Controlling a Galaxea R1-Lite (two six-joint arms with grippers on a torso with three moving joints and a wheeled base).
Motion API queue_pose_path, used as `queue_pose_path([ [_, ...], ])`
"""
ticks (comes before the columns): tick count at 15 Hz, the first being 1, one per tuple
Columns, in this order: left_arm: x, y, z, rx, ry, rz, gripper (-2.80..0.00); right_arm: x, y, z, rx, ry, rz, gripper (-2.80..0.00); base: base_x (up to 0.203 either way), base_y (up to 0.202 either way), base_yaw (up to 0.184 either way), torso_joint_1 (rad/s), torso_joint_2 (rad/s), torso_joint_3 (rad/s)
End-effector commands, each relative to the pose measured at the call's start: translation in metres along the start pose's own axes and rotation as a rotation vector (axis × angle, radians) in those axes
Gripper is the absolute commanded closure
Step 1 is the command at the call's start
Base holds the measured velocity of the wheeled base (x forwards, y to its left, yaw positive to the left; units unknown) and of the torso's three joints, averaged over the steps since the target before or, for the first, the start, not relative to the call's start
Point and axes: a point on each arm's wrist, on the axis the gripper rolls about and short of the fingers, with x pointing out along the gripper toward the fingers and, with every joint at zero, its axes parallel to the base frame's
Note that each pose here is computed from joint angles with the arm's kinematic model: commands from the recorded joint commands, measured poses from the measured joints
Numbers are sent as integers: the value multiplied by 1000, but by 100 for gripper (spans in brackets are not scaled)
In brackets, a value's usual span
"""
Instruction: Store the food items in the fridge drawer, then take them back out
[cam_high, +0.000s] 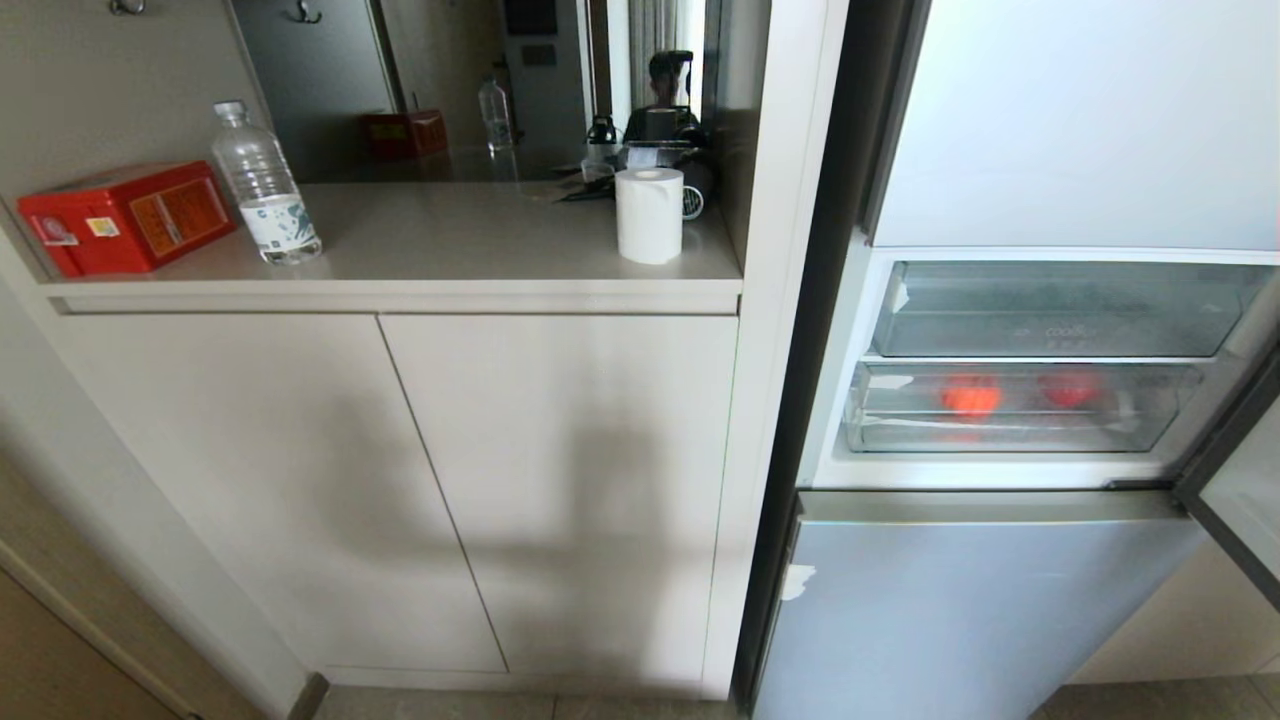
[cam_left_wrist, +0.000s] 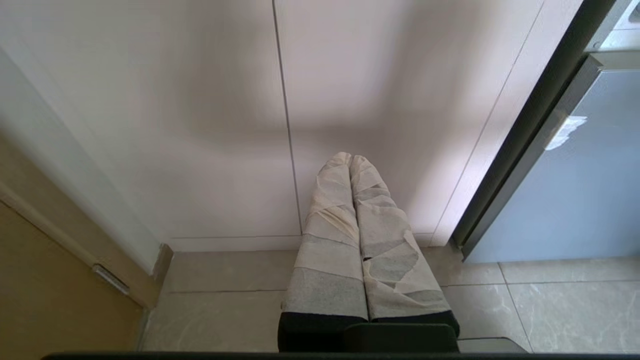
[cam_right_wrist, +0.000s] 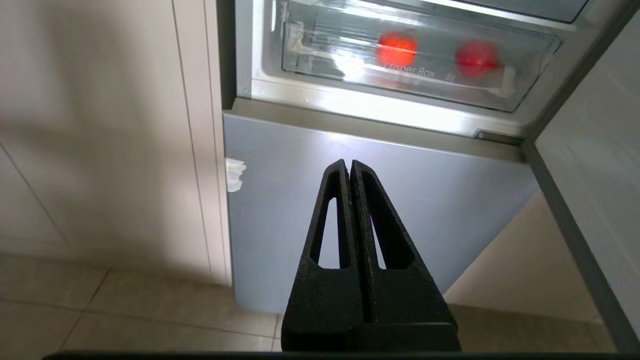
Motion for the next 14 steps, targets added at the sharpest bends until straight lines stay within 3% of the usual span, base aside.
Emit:
queue_pose_path([
  [1, 0, 0, 0, 0, 1, 1, 0, 12, -4, 24, 6, 99, 16, 0, 0, 0, 0, 0, 0, 0],
  [4, 0, 0, 0, 0, 1, 1, 0, 56, -9, 61, 56, 277, 60, 0, 0, 0, 0, 0, 0, 0],
  [7, 0, 0, 0, 0, 1, 1, 0, 126, -11, 82, 134, 367, 101, 0, 0, 0, 0, 0, 0, 0],
  [9, 0, 0, 0, 0, 1, 1, 0, 179, -10, 75, 175, 416, 112, 0, 0, 0, 0, 0, 0, 0],
  [14, 0, 0, 0, 0, 1, 1, 0, 269, -1, 17, 245, 447, 115, 0, 0, 0, 0, 0, 0, 0],
])
